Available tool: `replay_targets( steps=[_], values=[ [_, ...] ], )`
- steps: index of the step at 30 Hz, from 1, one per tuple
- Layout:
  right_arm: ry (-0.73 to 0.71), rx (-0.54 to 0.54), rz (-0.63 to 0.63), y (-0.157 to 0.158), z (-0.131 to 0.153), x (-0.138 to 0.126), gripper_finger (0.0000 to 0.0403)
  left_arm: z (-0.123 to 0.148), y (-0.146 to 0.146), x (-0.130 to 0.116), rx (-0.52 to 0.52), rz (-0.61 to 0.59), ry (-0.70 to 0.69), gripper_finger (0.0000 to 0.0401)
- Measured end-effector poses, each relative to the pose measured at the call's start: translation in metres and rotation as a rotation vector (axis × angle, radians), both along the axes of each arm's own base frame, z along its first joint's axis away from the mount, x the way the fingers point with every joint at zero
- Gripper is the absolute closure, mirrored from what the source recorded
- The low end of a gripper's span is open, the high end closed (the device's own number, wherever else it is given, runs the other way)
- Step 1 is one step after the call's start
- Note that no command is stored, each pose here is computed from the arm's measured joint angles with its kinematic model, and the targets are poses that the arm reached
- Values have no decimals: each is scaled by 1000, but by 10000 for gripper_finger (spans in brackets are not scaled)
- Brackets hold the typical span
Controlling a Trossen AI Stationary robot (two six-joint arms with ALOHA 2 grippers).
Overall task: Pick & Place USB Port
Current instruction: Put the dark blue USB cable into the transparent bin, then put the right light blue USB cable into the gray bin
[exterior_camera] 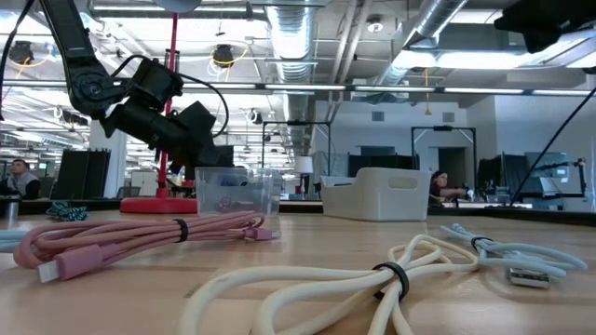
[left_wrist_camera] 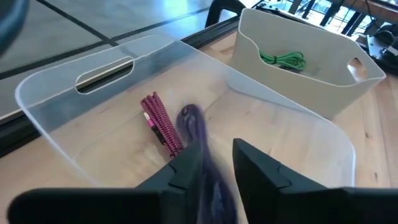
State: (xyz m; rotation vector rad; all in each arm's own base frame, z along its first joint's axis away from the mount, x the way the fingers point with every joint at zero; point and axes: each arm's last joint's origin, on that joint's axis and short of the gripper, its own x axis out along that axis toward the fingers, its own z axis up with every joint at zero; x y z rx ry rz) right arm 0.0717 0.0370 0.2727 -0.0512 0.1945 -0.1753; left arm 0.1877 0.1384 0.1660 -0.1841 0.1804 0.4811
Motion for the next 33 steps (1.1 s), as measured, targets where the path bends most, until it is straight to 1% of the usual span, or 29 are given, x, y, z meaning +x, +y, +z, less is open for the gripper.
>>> replay_targets(
  steps=[7,9,11,13,15,16,18,25,28,31,33],
  values=[
    [-2,-1,0,0,0,0,305,1,0,0,-11,4,-19,295],
    [-2,-1,1,0,0,0,305,4,0,1,5,4,-47,294],
    [-1,0,4,0,0,0,305,10,0,1,18,-17,-102,294],
    [0,1,9,0,0,0,305,19,-2,2,48,-102,-169,296],
    [1,3,15,0,0,0,305,27,-8,3,83,-237,-228,299],
    [3,4,22,1,0,0,305,31,-12,4,95,-300,-248,301],
    [7,2,36,1,0,0,305,38,-20,4,111,-385,-273,305],
    [17,7,79,2,0,0,305,59,-49,6,167,-510,-359,311],
    [18,8,76,2,0,0,305,66,-59,6,187,-554,-388,311],
    [14,11,64,1,0,1,305,67,-65,5,175,-580,-381,311],
    [4,32,58,1,1,2,305,66,-68,6,159,-592,-369,311]
  ],
)
